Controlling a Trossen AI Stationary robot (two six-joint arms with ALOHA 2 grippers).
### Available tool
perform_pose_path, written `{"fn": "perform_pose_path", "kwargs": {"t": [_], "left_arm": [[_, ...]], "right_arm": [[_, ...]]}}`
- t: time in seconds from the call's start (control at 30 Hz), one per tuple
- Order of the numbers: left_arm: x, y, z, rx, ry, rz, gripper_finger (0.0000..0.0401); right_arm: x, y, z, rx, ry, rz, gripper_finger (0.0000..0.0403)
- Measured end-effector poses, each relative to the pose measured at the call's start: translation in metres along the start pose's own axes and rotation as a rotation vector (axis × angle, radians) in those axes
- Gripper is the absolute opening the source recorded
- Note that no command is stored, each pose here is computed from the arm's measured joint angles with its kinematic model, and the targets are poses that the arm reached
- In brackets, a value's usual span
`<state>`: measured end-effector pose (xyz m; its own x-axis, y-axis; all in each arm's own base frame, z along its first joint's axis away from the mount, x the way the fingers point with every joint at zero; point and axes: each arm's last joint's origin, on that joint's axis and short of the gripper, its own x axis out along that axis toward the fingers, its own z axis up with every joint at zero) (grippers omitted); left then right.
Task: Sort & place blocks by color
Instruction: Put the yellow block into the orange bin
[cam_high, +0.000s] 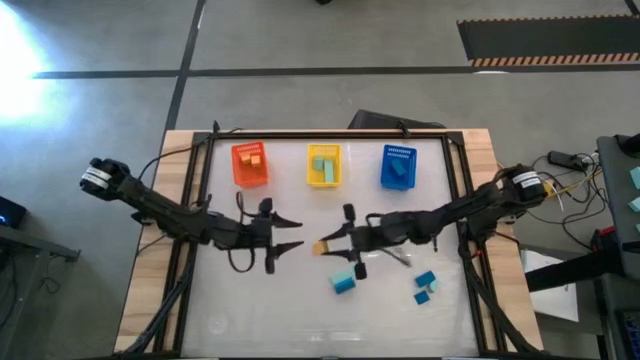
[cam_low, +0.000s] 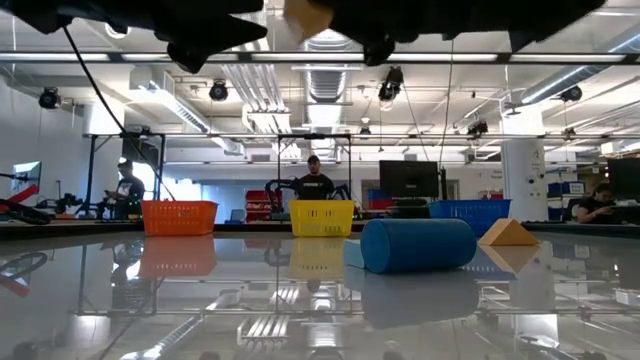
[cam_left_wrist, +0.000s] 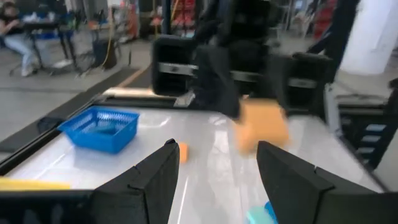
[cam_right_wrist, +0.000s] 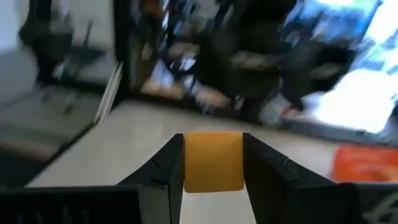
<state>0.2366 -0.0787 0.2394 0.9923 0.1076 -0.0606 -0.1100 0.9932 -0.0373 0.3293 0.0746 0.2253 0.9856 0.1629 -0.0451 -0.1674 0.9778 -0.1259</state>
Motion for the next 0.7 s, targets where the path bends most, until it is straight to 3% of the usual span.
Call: {"fn": "perform_pose_path", "kwargs": {"t": [0.17, 0.7], "left_arm": [[0.000, -0.001, -0.006, -0.019, -0.063, -0.009, 0.0199], [0.028, -0.009, -0.012, -0.044, -0.335, 0.035, 0.0199]], "right_arm": [[-0.009, -0.005, 0.005, 0.022, -0.189, -0.128, 0.0115], [-0.002, -0.006, 0.012, 0.024, -0.215, -0.171, 0.0115]]}}
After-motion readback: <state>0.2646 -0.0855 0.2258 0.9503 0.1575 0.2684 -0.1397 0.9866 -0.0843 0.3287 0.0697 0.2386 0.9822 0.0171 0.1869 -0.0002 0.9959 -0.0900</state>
